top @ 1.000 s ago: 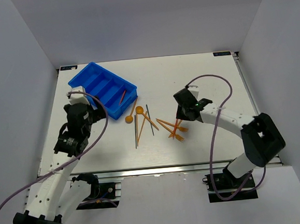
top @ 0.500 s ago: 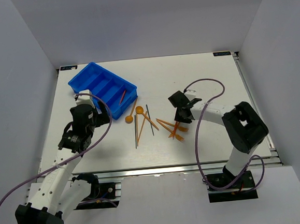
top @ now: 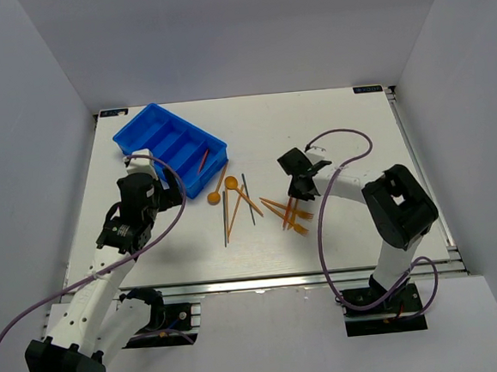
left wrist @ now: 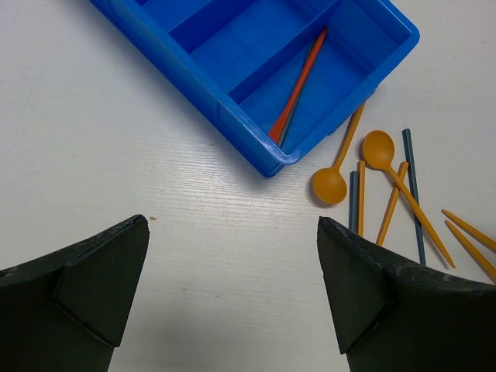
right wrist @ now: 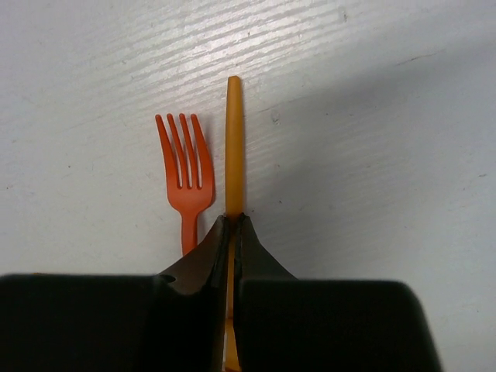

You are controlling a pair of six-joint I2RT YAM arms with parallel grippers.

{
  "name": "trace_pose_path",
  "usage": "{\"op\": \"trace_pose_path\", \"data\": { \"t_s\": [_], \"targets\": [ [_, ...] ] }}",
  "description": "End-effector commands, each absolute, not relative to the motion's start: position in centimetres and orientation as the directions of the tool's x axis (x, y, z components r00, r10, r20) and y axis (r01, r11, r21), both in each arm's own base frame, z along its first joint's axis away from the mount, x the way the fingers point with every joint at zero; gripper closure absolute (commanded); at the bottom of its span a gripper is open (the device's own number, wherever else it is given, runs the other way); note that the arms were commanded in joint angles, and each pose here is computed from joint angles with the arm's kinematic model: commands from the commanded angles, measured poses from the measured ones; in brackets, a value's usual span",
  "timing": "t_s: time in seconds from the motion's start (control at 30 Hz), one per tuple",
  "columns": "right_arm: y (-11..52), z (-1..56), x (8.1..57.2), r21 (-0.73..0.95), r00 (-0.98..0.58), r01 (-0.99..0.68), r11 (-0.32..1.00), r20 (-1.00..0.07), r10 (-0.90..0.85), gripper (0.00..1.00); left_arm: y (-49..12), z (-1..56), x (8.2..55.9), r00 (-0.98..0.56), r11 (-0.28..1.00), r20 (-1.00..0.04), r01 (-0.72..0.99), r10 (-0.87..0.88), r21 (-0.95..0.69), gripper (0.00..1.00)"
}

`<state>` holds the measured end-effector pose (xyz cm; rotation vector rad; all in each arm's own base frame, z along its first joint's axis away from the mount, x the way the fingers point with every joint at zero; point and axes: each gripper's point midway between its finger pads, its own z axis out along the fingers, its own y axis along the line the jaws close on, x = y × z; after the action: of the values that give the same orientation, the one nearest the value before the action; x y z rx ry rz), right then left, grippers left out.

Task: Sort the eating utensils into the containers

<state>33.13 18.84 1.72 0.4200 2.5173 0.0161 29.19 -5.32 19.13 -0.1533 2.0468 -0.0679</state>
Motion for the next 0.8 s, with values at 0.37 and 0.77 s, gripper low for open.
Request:
{"op": "trace_pose_path", "data": {
  "t_s": [0.37,0.77],
  "targets": [
    [10.4,5.8,38.8,-0.011,-0.623,0.501,0.865,-0.699,0.352,1.0,-5.6,19.7,29.4,-0.44,0.99,-0.887,-0.063,-0.138,-0.123,0.02],
    [8.7,13.5,42.1,0.114,-0.384,0.445,0.888,-0.872,0.304,1.0,-5.5,19.8,29.4,-0.432,0.99,-0.891,-0.072,-0.142,-0.122,0.02]
  ]
}}
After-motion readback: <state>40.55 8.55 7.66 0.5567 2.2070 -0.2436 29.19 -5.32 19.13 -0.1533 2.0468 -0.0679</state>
